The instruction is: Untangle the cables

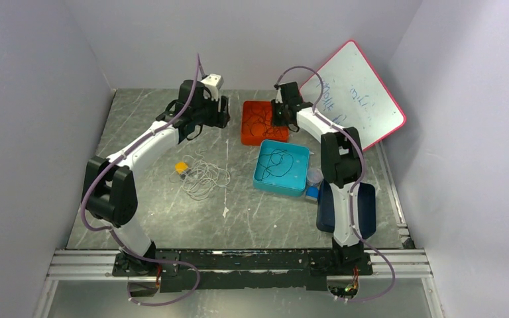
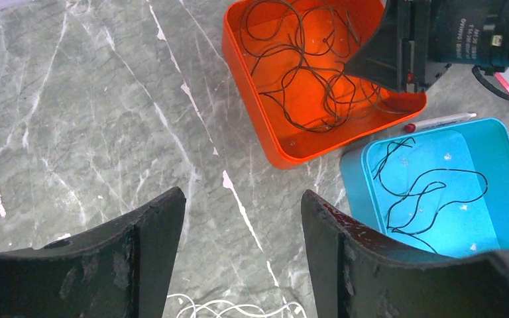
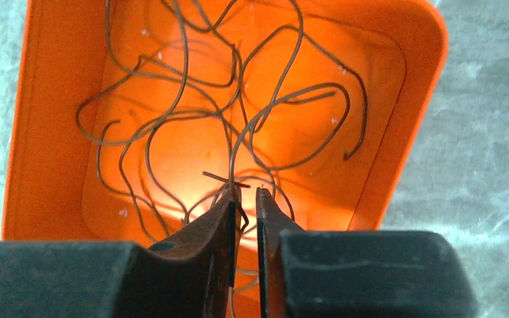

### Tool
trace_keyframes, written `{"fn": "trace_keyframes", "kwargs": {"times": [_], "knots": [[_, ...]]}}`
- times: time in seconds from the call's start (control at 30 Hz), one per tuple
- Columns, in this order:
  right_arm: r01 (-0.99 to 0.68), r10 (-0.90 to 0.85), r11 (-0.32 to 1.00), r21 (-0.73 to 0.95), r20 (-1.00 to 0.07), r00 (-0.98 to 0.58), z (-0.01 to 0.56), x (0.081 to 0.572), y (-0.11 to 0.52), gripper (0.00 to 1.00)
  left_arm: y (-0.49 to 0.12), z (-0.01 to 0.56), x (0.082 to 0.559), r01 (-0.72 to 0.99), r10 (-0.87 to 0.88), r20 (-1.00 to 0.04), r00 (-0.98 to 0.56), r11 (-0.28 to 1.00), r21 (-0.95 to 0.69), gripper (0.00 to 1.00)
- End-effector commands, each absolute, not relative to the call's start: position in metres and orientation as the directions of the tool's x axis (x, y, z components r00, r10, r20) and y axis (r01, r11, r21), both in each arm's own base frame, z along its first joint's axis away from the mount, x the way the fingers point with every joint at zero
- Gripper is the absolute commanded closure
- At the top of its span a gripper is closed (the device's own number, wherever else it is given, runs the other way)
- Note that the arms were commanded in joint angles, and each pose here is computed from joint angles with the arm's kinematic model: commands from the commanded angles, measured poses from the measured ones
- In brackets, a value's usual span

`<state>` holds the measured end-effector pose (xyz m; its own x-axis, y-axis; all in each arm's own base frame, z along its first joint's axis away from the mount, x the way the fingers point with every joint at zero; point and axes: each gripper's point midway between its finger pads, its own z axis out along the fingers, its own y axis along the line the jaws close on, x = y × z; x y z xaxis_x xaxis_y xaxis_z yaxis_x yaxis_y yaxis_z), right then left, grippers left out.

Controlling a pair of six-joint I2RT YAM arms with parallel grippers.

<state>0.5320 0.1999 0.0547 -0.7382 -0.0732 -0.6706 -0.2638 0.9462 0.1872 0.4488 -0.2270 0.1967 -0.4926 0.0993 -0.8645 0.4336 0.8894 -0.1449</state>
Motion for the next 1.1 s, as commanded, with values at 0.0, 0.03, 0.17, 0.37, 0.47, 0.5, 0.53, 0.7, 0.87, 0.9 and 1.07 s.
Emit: {"fn": "trace_keyframes", "kwargs": {"times": [0.0, 0.03, 0.17, 0.37, 0.47, 0.5, 0.53, 0.7, 0.87, 0.9, 1.07], "knots": [[-0.249, -0.082, 0.956, 0.157, -0.671, -0.737, 0.047, 0.546, 0.198, 0.85, -0.219, 0.217, 0.454, 0.422, 0.09, -0.895, -0.437, 0.899, -0.115, 0.31], [-0.248, -0.078, 0.956, 0.16, -0.673, -0.736, 0.046, 0.549, 0.199, 0.89, -0.22, 0.217, 0.454, 0.424, 0.091, -0.895, -0.437, 0.898, -0.116, 0.31], [-0.269, -0.051, 0.941, 0.205, -0.699, -0.713, 0.044, 0.559, 0.212, 1.0, -0.218, 0.217, 0.454, 0.419, 0.09, -0.895, -0.436, 0.901, -0.114, 0.31], [-0.32, 0.014, 0.9, 0.296, -0.753, -0.658, 0.053, 0.574, 0.234, 1.0, -0.216, 0.216, 0.455, 0.415, 0.086, -0.895, -0.438, 0.902, -0.116, 0.31], [-0.323, 0.031, 0.896, 0.305, -0.768, -0.639, 0.059, 0.579, 0.236, 1.0, -0.214, 0.215, 0.457, 0.409, 0.082, -0.894, -0.441, 0.905, -0.119, 0.31], [-0.322, 0.031, 0.898, 0.3, -0.772, -0.634, 0.062, 0.58, 0.236, 1.0, -0.213, 0.215, 0.457, 0.407, 0.079, -0.894, -0.441, 0.905, -0.121, 0.31], [-0.32, 0.027, 0.901, 0.291, -0.776, -0.63, 0.064, 0.58, 0.234, 1.0, -0.212, 0.215, 0.457, 0.403, 0.076, -0.893, -0.443, 0.907, -0.122, 0.31], [-0.304, -0.008, 0.926, 0.225, -0.792, -0.611, 0.075, 0.572, 0.219, 0.82, -0.208, 0.214, 0.46, 0.389, 0.052, -0.891, -0.452, 0.91, -0.144, 0.3], [-0.292, -0.017, 0.938, 0.187, -0.817, -0.577, 0.098, 0.554, 0.205, 0.64, -0.201, 0.215, 0.462, 0.365, 0.027, -0.888, -0.459, 0.917, -0.161, 0.27], [-0.294, -0.014, 0.938, 0.185, -0.825, -0.564, 0.107, 0.551, 0.204, 0.62, -0.2, 0.215, 0.462, 0.358, 0.024, -0.889, -0.458, 0.92, -0.16, 0.27], [-0.315, -0.009, 0.933, 0.175, -0.863, -0.505, 0.15, 0.533, 0.197, 0.52, -0.192, 0.226, 0.46, 0.322, 0.009, -0.896, -0.444, 0.935, -0.15, 0.25]]}}
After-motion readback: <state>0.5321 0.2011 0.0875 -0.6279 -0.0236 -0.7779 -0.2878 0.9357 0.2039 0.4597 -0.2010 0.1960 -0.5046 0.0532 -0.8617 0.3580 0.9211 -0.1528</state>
